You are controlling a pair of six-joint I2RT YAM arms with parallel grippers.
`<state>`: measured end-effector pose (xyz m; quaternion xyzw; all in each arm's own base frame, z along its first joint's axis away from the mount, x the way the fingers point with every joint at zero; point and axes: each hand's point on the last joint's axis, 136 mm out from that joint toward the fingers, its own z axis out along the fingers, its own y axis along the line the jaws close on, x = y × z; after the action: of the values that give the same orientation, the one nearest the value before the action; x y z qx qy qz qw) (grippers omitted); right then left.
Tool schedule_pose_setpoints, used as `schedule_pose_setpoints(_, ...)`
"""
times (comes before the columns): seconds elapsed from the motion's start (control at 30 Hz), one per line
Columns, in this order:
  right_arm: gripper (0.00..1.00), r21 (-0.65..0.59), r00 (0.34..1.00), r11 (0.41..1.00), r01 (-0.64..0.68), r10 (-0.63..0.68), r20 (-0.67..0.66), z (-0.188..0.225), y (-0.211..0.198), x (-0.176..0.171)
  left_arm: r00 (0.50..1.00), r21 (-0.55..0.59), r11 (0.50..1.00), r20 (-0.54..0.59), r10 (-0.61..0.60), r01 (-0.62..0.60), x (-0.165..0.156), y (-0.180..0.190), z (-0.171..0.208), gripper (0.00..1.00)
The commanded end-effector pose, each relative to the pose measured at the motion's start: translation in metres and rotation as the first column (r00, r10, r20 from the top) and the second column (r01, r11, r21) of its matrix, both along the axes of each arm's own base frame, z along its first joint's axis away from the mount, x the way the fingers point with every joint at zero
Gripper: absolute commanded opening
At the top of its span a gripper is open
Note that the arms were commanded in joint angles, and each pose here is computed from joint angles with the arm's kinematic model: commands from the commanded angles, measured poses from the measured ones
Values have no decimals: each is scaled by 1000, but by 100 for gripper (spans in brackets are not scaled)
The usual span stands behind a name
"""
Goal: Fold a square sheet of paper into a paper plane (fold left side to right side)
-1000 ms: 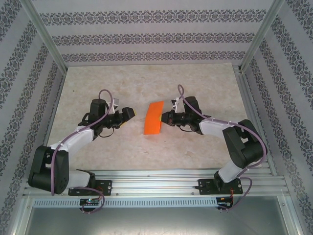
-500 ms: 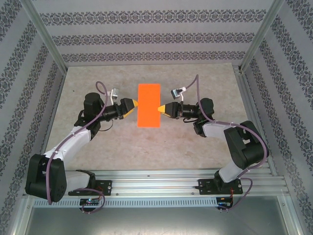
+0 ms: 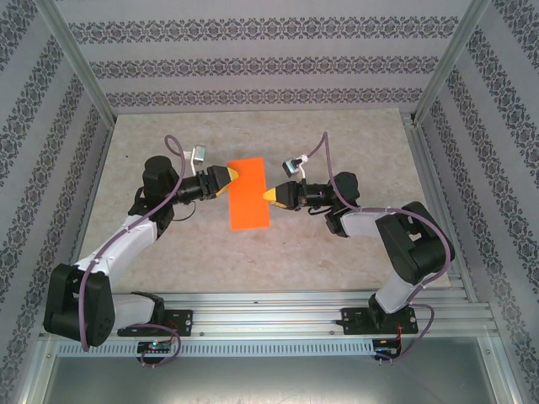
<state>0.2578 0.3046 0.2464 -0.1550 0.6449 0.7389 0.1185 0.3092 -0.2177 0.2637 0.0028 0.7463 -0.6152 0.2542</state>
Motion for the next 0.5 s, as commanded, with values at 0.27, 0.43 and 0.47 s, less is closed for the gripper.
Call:
schedule_pose_setpoints(0.27,0,15,998,1000,8,-9,66,7,4,2,999,10,1000,49,-18,18,2,-8,10,14)
schedule_pose_setpoints(0.43,1,-24,992,994,103,-100,81,1,-7,13,999,32,999,49,-9,7,-1,-6,6,0)
schedule_pose_setpoints(0.47,4,-45,988,991,128,-124,91,-1,-10,16,999,41,999,47,-7,5,-2,-7,4,0)
